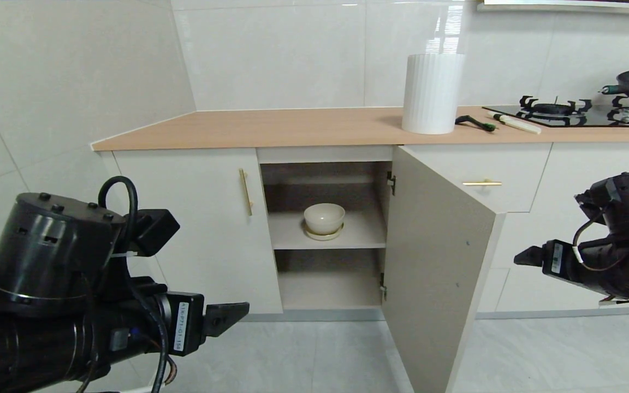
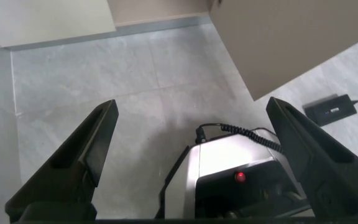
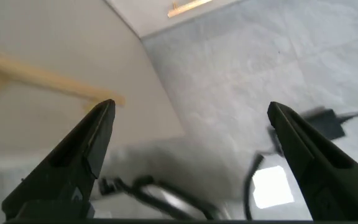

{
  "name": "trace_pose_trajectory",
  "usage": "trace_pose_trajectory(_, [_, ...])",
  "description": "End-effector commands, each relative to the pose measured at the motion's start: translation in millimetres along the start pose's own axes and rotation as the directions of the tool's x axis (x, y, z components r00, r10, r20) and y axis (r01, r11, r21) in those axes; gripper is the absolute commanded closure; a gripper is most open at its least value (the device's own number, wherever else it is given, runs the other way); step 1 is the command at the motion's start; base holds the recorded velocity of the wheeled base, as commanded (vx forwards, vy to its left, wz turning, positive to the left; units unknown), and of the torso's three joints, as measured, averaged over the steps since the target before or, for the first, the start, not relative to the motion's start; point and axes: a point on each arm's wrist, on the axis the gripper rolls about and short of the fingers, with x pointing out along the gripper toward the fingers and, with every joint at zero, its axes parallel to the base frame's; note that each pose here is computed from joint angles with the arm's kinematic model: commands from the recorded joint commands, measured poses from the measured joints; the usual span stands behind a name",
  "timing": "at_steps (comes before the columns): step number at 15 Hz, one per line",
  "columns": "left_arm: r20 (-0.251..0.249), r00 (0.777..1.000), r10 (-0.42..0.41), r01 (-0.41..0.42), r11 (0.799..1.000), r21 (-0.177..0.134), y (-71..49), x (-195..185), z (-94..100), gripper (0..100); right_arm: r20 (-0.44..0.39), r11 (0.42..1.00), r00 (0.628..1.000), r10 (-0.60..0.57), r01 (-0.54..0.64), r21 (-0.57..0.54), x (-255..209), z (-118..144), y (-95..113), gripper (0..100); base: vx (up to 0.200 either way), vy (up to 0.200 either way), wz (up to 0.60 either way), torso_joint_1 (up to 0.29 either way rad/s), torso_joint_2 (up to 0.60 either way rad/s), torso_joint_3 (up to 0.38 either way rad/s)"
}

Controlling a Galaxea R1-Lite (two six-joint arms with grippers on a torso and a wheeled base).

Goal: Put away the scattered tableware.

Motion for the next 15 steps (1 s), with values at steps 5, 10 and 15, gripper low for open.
trace_pose_trajectory(5, [0.005, 1.0, 0.001, -0.001, 1.0, -0.003, -0.1, 0, 0.8, 0, 0.039, 0.998, 0.998, 0.044, -0.046, 0.052, 12, -1, 12, 0, 0.0, 0.0, 0.0, 0.0, 0.0, 0.0])
trace_pose_trajectory(10, [0.007, 1.0, 0.0, 0.0, 1.0, -0.004, 0.0, -1, 1.0, 0, 0.049, 0.987, 0.993, 0.109, -0.113, 0.109, 16, -10, 31, 0, 0.0, 0.0, 0.0, 0.0, 0.0, 0.0])
trace_pose_trajectory(15, [0.019, 1.0, -0.005, 0.005, 1.0, -0.007, 0.0, -4, 2.4, 0, 0.003, 0.986, 0.988, 0.156, -0.156, 0.054, 15, -28, 46, 0, 0.0, 0.0, 0.0, 0.0, 0.0, 0.0])
